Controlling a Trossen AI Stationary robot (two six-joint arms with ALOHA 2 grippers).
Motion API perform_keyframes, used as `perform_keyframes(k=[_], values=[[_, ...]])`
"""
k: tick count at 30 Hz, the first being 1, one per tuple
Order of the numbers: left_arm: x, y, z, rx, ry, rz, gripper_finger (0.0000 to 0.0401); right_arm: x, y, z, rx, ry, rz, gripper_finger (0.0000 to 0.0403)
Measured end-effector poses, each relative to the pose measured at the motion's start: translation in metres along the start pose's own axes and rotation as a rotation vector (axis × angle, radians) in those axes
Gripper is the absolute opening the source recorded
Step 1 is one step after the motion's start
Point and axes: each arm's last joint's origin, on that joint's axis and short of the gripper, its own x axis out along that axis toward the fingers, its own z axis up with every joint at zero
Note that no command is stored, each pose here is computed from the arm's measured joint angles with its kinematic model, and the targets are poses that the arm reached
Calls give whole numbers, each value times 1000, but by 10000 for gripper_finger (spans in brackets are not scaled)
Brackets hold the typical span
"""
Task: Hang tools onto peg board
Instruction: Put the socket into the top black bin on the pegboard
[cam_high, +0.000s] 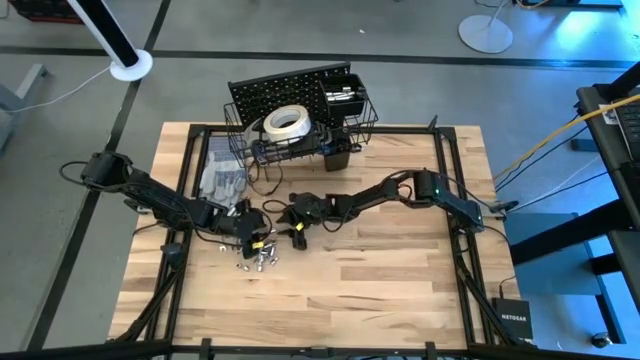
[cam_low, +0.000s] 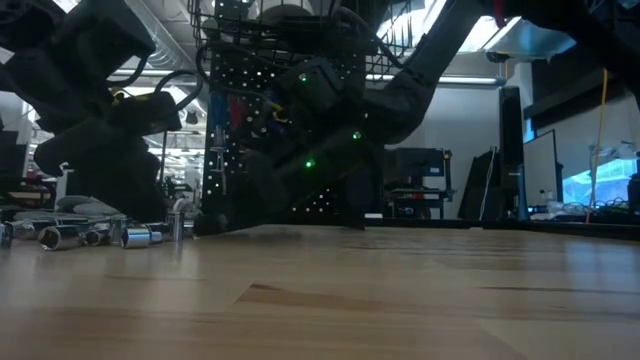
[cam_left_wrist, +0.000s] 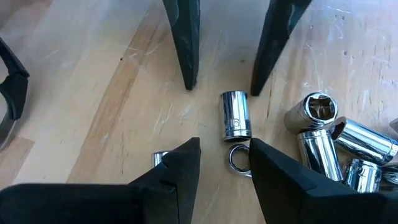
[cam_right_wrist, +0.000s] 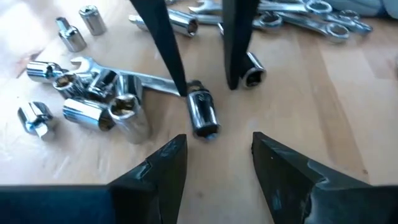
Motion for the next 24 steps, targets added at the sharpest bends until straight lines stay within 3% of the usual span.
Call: perform_keyframes(k=[17,20,24], values=[[5,0,2,32,-33,35,131,6,4,1,-60,-89,-9,181],[8,-1,3,9,-43,38,131,6,3,1,-75,-89,-28,160],[9,-1,3,7,-50,34,131,5,2,1,-77,-78,-83,104]])
